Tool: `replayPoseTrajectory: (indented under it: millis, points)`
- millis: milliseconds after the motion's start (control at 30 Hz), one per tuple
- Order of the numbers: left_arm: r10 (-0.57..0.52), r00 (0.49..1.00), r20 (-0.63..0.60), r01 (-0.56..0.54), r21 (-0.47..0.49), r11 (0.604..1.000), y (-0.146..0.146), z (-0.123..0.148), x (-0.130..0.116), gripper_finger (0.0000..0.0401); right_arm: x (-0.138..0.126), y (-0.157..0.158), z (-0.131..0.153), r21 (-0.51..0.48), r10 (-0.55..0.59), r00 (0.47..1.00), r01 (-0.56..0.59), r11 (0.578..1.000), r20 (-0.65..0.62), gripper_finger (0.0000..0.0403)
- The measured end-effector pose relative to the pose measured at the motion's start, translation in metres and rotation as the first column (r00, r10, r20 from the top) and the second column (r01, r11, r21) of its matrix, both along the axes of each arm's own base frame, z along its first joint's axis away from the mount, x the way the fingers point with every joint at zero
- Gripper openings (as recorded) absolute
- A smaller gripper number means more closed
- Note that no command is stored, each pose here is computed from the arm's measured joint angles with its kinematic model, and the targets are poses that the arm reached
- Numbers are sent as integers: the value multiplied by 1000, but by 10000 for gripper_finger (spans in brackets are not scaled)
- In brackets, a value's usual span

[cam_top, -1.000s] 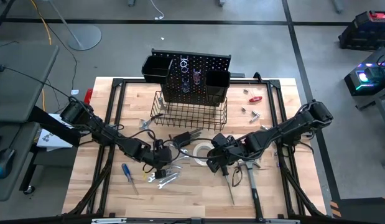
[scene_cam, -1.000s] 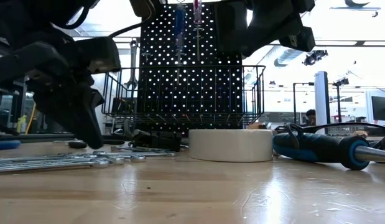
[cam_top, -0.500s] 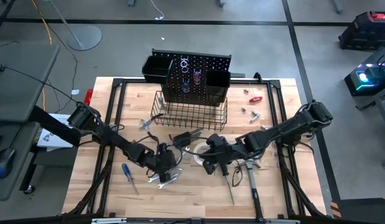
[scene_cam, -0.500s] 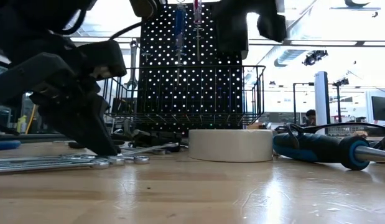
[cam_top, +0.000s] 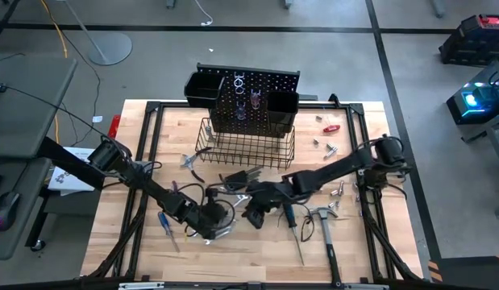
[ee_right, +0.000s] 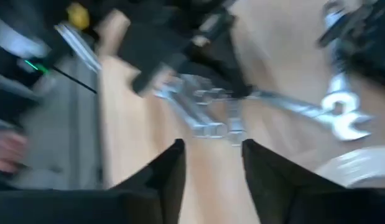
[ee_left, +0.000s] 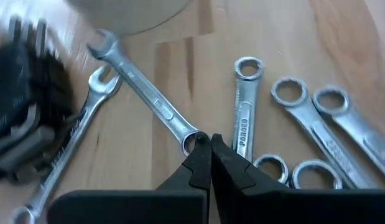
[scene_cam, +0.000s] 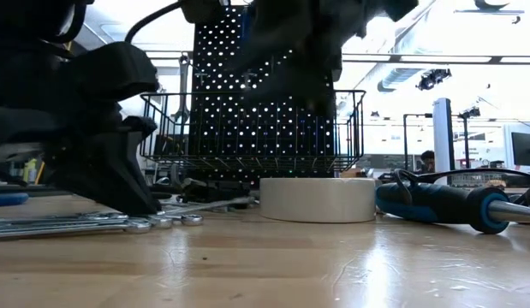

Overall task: Hang tools onto peg board
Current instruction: Hang the wrench on the pegboard

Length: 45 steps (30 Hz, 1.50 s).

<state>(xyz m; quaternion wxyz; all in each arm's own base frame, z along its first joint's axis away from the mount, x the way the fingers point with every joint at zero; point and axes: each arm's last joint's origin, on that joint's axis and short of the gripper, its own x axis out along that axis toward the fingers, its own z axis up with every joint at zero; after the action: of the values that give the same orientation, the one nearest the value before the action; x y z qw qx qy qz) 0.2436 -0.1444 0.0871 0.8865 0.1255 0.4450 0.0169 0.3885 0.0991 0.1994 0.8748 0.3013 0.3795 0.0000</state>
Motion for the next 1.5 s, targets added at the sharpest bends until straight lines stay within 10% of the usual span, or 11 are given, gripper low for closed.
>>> replayPoseTrajectory:
  millis: [300,600,1067,1500]
  points:
    - [-167,985,-52,172,134,976,5,-3,4,0,1,-26,-8,-290,217,975,-224,930,-56,188]
    - [-291,954,-77,301,237,924,6,-5,7,0,1,-28,-9,-508,449,889,-427,748,-86,188]
    - [-366,927,-82,375,234,897,13,-3,15,0,37,-28,-57,-559,501,855,-484,673,-137,188]
    - [-358,931,-73,365,232,902,13,-3,15,0,67,-28,-86,-483,634,646,-754,445,-425,96]
